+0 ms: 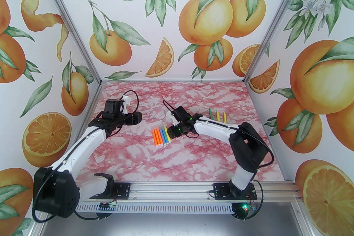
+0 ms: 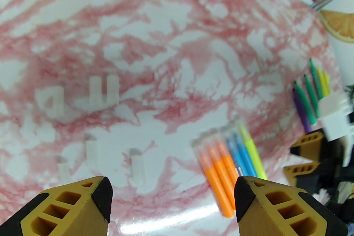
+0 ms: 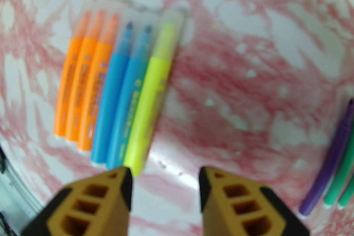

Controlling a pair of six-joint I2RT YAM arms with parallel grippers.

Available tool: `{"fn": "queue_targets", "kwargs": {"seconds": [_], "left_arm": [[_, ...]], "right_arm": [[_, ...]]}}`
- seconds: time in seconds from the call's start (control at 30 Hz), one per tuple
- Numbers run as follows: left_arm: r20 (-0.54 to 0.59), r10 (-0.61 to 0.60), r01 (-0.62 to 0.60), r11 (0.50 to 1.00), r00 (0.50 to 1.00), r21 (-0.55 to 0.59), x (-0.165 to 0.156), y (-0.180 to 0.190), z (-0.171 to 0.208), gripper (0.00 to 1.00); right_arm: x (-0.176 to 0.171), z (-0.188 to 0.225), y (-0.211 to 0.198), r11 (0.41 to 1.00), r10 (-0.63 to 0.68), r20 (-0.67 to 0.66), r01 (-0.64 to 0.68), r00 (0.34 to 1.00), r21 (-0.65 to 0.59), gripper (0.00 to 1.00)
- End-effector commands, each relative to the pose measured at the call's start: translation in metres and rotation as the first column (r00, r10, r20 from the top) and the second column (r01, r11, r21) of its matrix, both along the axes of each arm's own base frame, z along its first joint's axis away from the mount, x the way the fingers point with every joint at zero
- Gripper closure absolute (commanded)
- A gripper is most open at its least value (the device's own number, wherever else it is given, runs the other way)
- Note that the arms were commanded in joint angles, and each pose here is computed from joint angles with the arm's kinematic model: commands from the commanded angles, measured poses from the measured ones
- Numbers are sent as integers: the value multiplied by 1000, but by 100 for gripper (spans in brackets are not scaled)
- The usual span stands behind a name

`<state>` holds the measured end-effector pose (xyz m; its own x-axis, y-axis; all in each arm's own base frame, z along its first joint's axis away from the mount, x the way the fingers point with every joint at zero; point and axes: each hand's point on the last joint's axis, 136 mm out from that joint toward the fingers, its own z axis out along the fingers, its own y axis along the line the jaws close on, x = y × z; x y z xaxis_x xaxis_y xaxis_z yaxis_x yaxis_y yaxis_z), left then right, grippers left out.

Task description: Open the pen caps

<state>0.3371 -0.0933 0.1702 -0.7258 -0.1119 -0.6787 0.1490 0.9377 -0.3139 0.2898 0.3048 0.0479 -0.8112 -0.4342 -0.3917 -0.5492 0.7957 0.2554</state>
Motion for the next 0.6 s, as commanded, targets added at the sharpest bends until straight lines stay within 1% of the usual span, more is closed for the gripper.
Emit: {"fn": "queue_targets", "kwargs": {"seconds": [0.0, 0.47, 0.57], "left_arm": [[54, 18, -17, 1000, 998, -23, 2, 3, 11, 23], [90, 41, -39, 999, 995, -23, -3, 12, 23, 22], [91, 44, -42, 999, 995, -23, -4, 13, 23, 22]], "right_arm": [[8, 6, 22, 998, 5, 7, -5, 1000, 64, 55], [8, -20, 29, 1000, 16, -42, -15, 999, 17, 59], [7, -25, 28, 1000, 15, -49, -15, 999, -8, 60]]}}
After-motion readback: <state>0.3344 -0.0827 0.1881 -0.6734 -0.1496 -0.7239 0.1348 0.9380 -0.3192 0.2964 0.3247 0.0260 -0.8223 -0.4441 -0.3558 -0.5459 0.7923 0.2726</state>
